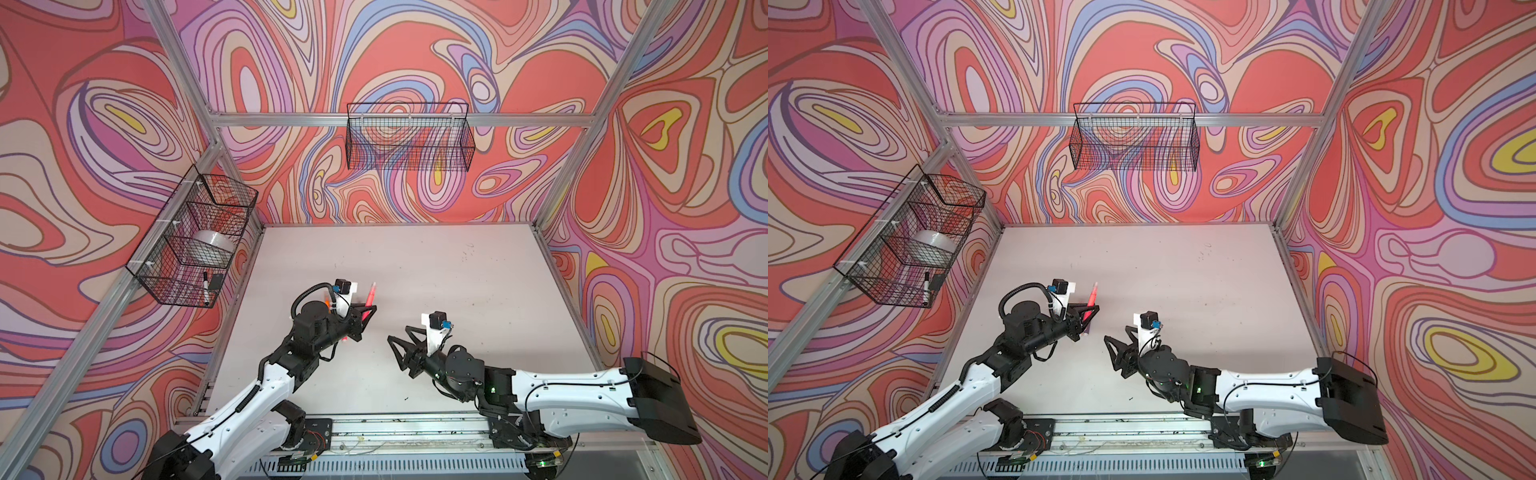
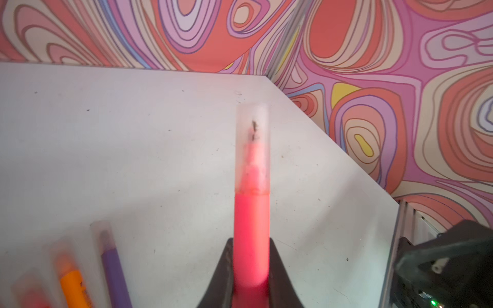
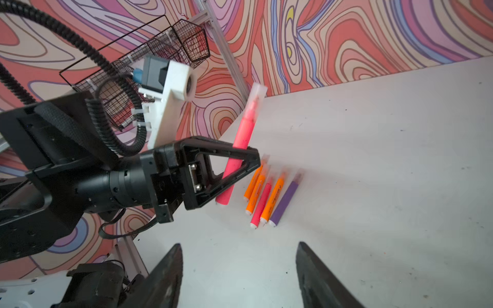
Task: Insert the pens into the pen caps
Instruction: 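Withdraw the right gripper while the left lowers the capped highlighter beside the others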
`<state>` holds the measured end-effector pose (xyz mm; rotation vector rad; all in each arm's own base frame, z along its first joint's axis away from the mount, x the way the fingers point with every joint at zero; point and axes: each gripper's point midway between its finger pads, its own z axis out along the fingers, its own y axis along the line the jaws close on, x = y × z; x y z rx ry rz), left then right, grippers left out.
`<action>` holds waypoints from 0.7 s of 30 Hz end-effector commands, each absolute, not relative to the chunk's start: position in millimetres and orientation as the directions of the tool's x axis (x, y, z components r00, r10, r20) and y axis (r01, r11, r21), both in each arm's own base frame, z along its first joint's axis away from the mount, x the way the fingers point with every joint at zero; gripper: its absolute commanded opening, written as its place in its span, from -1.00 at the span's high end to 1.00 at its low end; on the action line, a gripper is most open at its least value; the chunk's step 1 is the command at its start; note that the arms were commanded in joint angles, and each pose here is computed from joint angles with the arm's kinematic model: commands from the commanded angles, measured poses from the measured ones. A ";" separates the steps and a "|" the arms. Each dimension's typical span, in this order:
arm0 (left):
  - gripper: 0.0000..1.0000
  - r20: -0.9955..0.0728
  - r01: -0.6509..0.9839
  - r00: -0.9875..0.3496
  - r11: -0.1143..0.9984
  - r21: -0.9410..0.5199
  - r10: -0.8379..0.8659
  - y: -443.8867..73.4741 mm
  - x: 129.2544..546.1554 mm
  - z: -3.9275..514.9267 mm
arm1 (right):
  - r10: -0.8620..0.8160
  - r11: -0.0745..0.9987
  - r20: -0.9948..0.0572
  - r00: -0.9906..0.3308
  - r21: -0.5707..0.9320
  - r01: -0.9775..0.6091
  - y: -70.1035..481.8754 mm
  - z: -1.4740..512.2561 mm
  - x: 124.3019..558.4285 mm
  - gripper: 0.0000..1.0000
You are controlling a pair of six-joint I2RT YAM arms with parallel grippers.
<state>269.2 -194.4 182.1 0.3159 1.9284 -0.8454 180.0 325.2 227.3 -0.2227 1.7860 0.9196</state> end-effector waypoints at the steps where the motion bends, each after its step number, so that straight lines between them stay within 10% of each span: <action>1: 1.00 -0.820 0.389 -0.535 0.803 -0.452 -0.203 -175.3 282.6 150.0 | 0.277 0.776 -0.886 -0.373 0.435 -0.457 297.4 236.4 192.1 -0.48; 21: 1.00 -0.683 0.191 -0.730 0.947 -0.258 -0.039 -206.0 322.0 51.5 | 0.317 0.919 -0.893 -0.320 0.373 -0.130 200.9 216.5 206.2 -0.73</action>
